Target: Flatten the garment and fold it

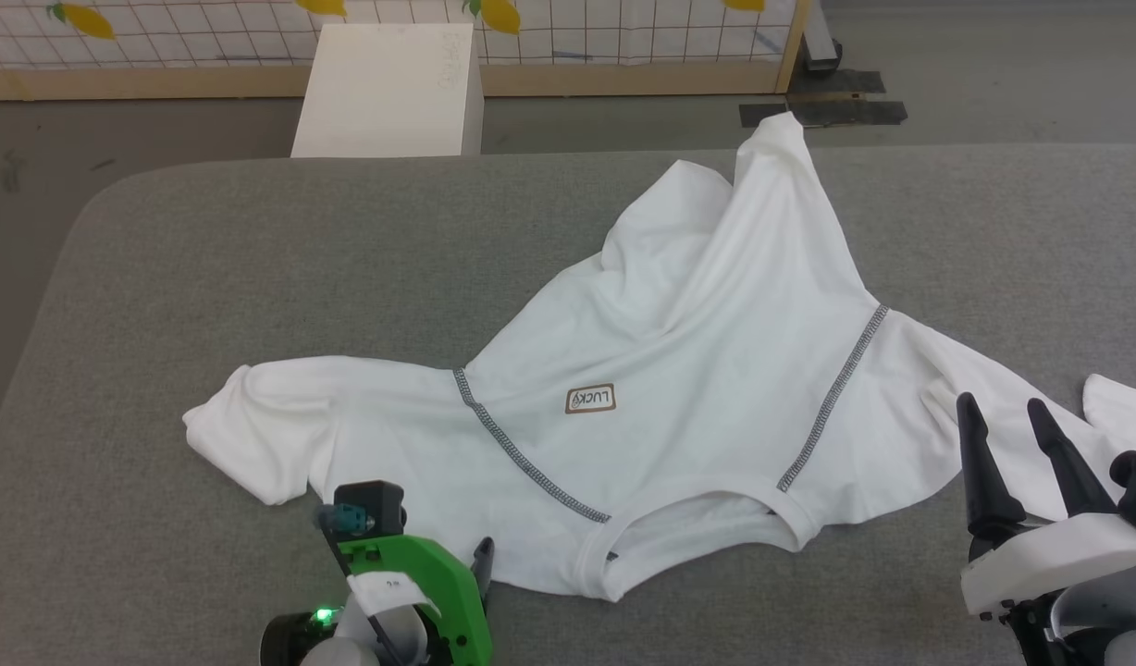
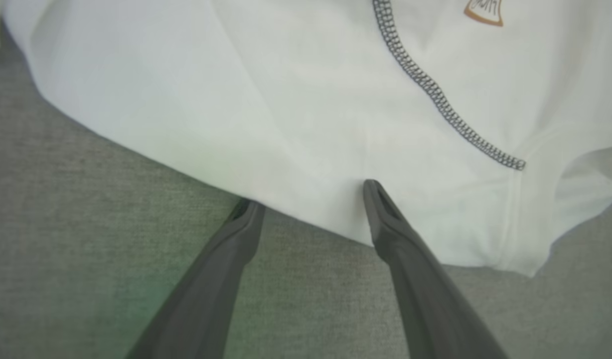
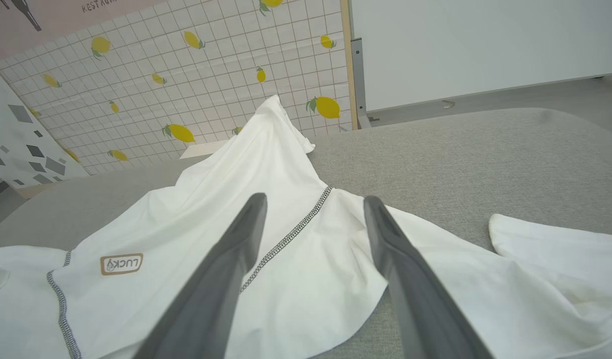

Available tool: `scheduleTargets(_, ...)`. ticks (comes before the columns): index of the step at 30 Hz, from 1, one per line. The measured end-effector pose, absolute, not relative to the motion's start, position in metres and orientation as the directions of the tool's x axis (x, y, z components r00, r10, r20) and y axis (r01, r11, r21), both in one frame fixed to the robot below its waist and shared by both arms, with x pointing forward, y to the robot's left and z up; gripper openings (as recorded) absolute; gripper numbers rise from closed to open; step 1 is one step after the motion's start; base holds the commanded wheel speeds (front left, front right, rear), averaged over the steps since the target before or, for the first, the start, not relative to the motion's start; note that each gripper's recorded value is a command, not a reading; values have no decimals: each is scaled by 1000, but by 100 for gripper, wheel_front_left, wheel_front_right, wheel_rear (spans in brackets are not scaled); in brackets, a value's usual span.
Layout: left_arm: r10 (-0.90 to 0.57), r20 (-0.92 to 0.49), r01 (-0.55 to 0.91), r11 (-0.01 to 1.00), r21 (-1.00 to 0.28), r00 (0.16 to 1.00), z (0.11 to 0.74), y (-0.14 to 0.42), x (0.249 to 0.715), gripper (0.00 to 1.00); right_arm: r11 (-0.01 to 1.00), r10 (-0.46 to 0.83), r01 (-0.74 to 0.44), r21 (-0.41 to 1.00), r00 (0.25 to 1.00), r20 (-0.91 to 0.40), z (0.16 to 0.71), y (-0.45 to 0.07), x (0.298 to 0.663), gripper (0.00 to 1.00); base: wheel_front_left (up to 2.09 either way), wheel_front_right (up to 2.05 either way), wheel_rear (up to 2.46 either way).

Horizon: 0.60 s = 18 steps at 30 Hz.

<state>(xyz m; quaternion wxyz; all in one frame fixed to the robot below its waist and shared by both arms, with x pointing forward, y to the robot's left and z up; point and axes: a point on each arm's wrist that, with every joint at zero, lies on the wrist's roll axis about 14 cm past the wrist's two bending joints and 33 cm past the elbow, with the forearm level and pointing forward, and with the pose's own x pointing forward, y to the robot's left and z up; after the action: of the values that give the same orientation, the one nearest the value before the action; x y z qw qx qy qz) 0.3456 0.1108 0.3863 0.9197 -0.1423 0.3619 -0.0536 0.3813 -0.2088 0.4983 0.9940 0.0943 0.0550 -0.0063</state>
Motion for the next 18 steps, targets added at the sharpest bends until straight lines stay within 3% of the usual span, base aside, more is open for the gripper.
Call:
scheduleTargets(6, -186, -653, -26, 953, -301, 735, 385, 115, 355, 98, 982, -9, 31, 187, 993, -114, 497, -211, 380, 100, 0, 0, 0)
scheduleTargets(7, -182, -649, -29, 953, -300, 739, 385, 116, 356, 48, 982, -9, 31, 187, 993, -115, 497, -211, 380, 100, 0, 0, 0)
scheduleTargets(8, -177, -645, -32, 954, -299, 743, 385, 118, 357, 7, 982, -10, 31, 188, 993, -115, 497, -211, 380, 100, 0, 0, 0)
scheduleTargets(9, -171, -644, -36, 955, -295, 746, 385, 120, 358, 0, 981, -10, 32, 191, 993, -115, 497, -211, 380, 100, 0, 0, 0)
scheduleTargets(18, -80, -582, -115, 950, -290, 809, 394, 151, 365, 0, 980, -53, 89, 179, 979, -198, 481, -228, 374, 100, 0, 0, 0)
